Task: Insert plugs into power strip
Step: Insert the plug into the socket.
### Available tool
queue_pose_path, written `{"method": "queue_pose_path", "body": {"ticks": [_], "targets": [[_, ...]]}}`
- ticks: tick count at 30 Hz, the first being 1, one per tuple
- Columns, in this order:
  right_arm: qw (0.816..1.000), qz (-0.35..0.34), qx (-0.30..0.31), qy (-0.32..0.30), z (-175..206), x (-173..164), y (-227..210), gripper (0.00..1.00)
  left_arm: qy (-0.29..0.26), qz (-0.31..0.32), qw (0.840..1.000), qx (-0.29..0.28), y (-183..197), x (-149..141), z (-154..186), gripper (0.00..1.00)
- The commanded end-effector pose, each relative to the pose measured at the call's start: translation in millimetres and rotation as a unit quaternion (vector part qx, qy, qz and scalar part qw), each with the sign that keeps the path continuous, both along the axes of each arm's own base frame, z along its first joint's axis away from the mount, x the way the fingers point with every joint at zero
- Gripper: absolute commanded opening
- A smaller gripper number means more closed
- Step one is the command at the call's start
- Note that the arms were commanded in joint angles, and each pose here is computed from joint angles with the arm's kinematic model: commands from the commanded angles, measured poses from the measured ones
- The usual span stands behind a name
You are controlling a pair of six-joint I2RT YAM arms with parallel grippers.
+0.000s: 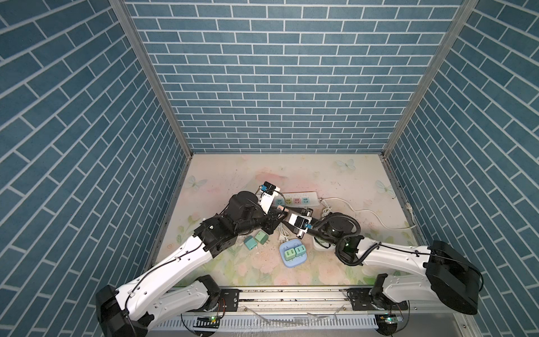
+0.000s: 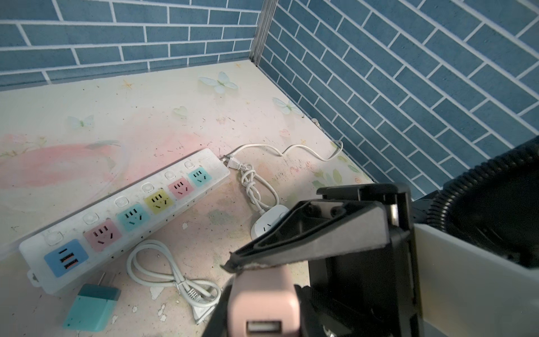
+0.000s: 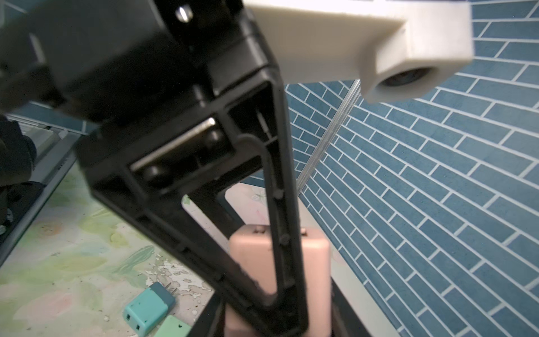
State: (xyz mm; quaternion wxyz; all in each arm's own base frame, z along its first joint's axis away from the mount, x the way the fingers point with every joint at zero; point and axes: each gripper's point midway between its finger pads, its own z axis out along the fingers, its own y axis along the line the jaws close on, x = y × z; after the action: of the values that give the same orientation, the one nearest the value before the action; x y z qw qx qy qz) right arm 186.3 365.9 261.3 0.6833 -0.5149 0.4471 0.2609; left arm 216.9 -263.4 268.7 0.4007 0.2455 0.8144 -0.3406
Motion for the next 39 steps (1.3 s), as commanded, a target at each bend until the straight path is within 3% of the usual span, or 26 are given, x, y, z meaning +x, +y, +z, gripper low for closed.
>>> {"method": "queue_pose_path", "body": {"ticks": [1, 4, 7, 11, 14, 18, 22, 25, 29, 32, 35, 39], "targets": [[1.000, -0.006, 0.029, 0.010, 11, -1, -6, 0.48, -0.023, -0.014, 1.000, 0.010, -3, 3, 8, 0.21], [0.996, -0.059, 0.051, 0.037, 12, 13, -20, 0.69, -0.033, -0.005, 0.999, 0.021, -3, 10, 12, 0.15], [0.990, -0.121, 0.057, 0.048, 2, 26, -40, 0.78, -0.041, 0.008, 0.999, 0.030, 0, 18, 18, 0.11], [0.976, -0.202, 0.062, 0.054, -5, 45, -70, 0.81, -0.061, 0.030, 0.997, 0.026, 7, 34, 29, 0.02], [0.960, -0.255, 0.083, 0.086, -12, 65, -101, 0.81, -0.109, 0.034, 0.993, 0.038, 11, 43, 37, 0.00], [0.921, -0.349, 0.106, 0.140, -32, 102, -156, 0.83, -0.184, 0.035, 0.979, 0.085, 15, 56, 40, 0.00], [0.863, -0.461, 0.087, 0.190, -63, 139, -210, 0.84, -0.252, -0.036, 0.957, 0.139, 1, 58, 31, 0.00], [0.829, -0.498, 0.103, 0.233, -84, 153, -241, 0.83, -0.277, -0.080, 0.942, 0.172, -10, 61, 19, 0.00], [0.810, -0.502, 0.131, 0.272, -104, 160, -268, 0.83, -0.255, -0.089, 0.938, 0.215, -19, 81, 3, 0.00], [0.777, -0.535, 0.147, 0.297, -121, 169, -291, 0.83, -0.218, -0.147, 0.934, 0.241, -36, 85, -16, 0.00], [0.758, -0.556, 0.158, 0.303, -128, 175, -304, 0.80, -0.208, -0.210, 0.916, 0.270, -48, 85, -30, 0.00], [0.725, -0.589, 0.201, 0.295, -128, 168, -328, 0.81, -0.227, -0.225, 0.890, 0.324, -45, 100, -45, 0.00]]}}
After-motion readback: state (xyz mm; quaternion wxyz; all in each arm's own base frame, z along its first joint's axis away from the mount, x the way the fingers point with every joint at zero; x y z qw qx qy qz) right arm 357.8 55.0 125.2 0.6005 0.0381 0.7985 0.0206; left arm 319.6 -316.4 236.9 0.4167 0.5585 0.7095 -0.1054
